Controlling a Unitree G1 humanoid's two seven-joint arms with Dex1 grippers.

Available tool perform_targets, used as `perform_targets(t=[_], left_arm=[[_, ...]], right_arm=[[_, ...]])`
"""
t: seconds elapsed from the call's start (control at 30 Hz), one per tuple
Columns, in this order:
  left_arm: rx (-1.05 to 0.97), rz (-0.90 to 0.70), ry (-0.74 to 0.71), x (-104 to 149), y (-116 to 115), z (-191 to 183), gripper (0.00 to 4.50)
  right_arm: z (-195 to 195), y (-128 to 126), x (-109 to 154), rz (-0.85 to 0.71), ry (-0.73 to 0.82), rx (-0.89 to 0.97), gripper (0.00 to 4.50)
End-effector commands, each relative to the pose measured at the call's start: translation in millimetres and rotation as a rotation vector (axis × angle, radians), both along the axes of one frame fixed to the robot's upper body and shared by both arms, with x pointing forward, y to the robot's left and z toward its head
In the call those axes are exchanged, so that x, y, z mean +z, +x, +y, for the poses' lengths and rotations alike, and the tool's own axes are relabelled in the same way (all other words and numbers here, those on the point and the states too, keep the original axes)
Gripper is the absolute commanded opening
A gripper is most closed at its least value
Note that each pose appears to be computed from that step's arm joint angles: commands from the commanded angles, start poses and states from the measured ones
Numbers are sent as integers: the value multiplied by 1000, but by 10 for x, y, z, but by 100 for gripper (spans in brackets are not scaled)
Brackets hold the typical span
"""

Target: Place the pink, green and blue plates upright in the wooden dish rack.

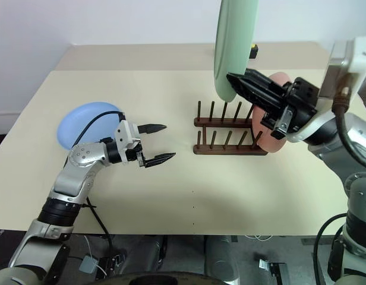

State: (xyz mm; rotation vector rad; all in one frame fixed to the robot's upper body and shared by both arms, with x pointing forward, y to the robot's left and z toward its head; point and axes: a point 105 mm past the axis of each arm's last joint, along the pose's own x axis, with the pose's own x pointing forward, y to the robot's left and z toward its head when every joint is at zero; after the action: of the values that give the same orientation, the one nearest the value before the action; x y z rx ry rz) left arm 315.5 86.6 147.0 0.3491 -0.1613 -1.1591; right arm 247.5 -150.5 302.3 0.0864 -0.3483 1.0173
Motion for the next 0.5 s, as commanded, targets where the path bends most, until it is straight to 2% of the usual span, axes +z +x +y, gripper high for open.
perform_targets(t=[0.03, 0.17, 0.5], left_arm=[[1, -32, -6, 83, 1, 15, 450], [-1, -30, -3, 77, 1, 14, 450], [-10, -30, -1, 82, -13, -13, 450]], right_arm=[[-129, 62, -14, 48, 67, -2, 4], [-242, 130, -79, 119, 117, 2, 4], [-280, 159, -331, 211, 87, 10, 4]])
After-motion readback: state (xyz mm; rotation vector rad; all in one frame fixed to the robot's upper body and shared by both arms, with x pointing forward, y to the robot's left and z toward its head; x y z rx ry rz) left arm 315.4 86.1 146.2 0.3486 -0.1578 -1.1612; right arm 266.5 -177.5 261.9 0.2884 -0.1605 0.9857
